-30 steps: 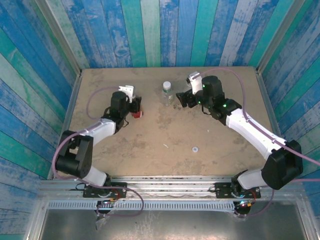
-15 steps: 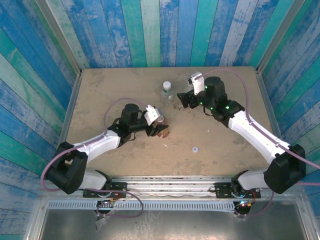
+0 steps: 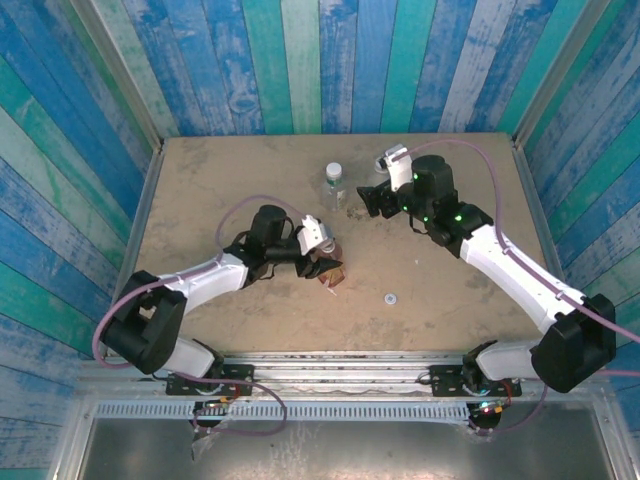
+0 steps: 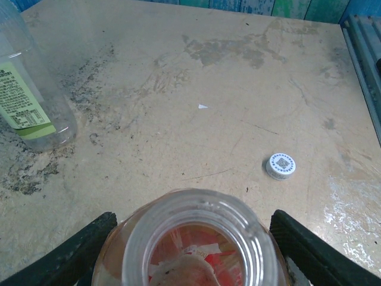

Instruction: Screw on the bottle caps

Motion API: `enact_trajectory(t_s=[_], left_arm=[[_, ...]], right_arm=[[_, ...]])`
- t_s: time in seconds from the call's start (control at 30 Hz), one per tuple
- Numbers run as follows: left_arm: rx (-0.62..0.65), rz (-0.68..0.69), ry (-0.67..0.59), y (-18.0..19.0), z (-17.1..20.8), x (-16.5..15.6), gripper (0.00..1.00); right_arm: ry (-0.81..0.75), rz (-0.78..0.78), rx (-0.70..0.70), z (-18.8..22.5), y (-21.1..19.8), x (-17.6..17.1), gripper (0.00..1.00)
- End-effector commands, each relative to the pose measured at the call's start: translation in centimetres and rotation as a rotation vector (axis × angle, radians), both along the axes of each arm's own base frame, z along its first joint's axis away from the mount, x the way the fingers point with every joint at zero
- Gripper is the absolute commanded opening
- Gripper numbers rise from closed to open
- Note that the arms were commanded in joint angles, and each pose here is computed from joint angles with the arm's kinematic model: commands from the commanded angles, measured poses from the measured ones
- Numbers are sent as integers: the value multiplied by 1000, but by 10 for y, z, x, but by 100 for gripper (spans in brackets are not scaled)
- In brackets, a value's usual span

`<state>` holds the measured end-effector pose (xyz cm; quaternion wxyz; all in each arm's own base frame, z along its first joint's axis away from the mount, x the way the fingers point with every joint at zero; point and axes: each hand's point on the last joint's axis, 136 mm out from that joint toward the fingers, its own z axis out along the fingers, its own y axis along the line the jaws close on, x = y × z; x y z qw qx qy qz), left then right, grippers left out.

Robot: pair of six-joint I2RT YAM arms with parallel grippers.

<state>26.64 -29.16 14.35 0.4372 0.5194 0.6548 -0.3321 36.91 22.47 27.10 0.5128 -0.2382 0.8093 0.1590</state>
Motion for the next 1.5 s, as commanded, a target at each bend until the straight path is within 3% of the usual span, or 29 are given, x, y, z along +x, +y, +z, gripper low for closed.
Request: enact_trajectory(t_s=[0.0, 0.23, 0.4, 0.67, 0.93, 1.27, 1.47], left_arm=[[29, 12, 15, 0, -11, 3, 71], [-115, 105, -73, 6, 9, 6, 89], [-230, 239, -120, 15, 19, 13, 91], [-350, 332, -215, 20, 16, 0, 91], [-418, 374, -220, 17, 0, 1, 87], [-409, 367, -206, 15, -11, 2, 68], [-401, 262, -190, 3, -11, -11, 63]], right_arm=[[6, 0, -19, -3, -3, -5, 92], [1, 3, -22, -2, -4, -7, 92], [14, 6, -27, -7, -4, -9, 92], [28, 3, -32, -13, -7, -12, 92], [33, -4, -38, -15, -12, -18, 92], [40, -10, -43, -16, -15, -22, 92], [73, -4, -30, -28, -20, -37, 93]])
